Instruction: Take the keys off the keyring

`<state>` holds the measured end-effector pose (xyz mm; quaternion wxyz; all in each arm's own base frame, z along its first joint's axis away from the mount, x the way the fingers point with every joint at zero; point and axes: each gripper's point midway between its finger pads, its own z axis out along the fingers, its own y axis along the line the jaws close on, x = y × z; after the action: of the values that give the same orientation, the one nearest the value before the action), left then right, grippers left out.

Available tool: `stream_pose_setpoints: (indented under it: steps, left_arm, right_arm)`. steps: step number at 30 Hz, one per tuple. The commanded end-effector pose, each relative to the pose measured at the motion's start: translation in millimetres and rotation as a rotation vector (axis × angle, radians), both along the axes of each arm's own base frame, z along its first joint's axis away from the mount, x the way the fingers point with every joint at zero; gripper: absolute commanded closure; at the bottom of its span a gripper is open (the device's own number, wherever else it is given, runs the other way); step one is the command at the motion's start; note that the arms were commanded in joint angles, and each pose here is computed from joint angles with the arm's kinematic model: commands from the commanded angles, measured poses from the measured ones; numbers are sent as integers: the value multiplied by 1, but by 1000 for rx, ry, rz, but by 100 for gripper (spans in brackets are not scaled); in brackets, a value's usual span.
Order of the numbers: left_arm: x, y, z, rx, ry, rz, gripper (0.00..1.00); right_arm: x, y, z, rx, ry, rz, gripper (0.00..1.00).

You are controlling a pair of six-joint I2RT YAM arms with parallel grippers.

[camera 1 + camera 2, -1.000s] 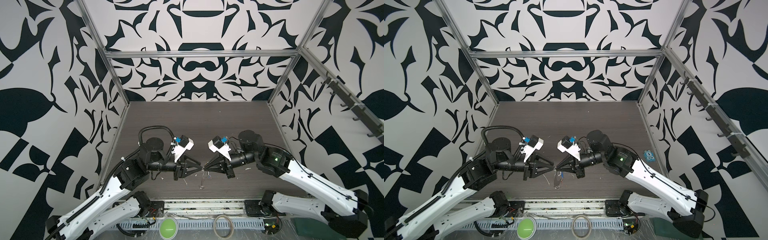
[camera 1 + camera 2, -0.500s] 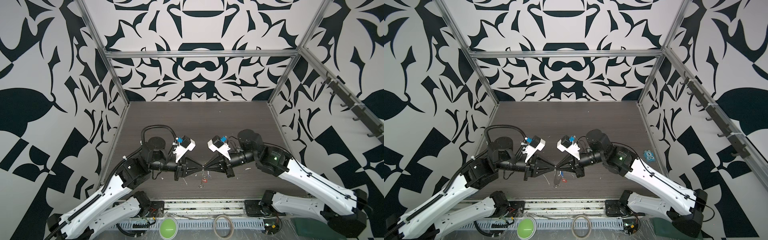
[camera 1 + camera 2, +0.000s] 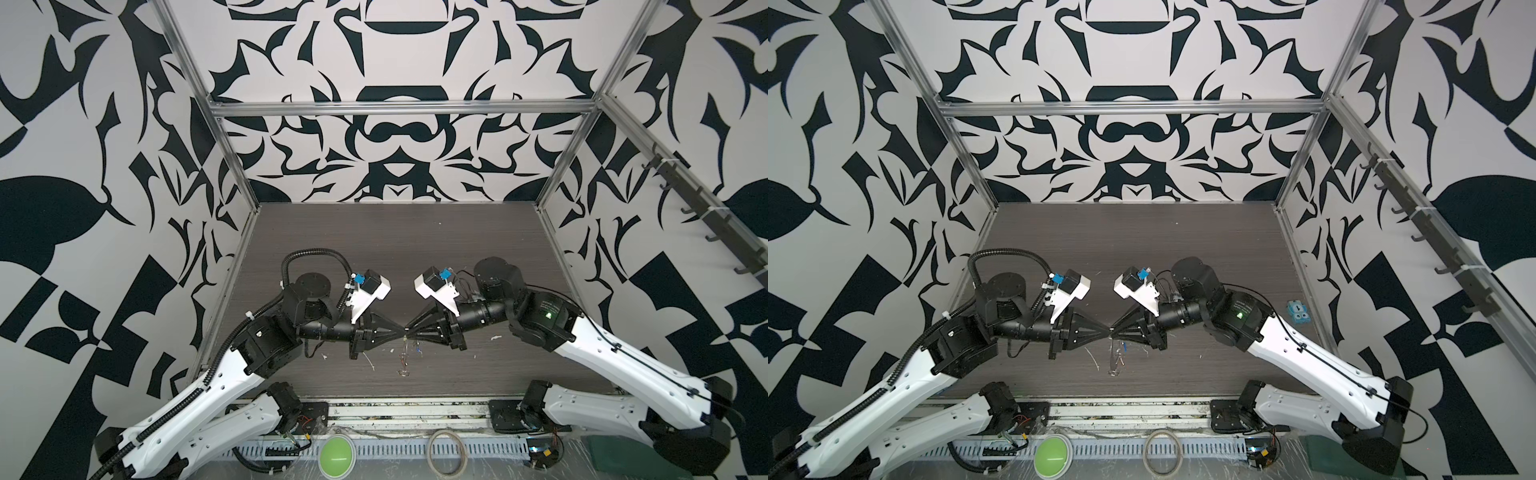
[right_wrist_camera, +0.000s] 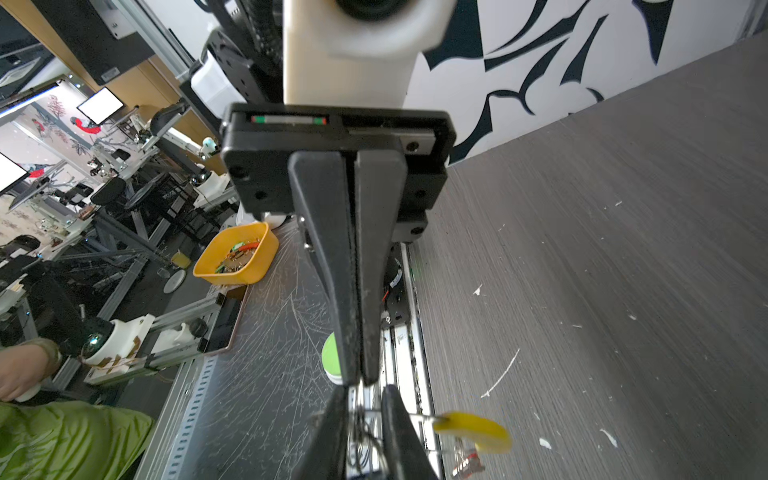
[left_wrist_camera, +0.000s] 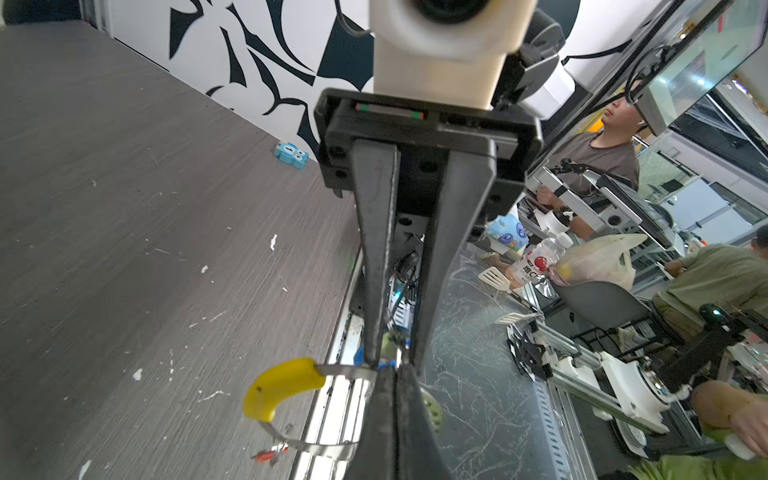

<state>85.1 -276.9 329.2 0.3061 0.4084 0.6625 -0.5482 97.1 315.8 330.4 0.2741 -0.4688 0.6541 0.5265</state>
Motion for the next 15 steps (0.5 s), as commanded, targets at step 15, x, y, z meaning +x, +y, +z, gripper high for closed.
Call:
stream_pose_setpoints:
  steps: [15]
  left_arm:
    - [12,17,35,-199,-123,152,100]
  right_arm:
    - [26,-17,29,228,-187,-252,47]
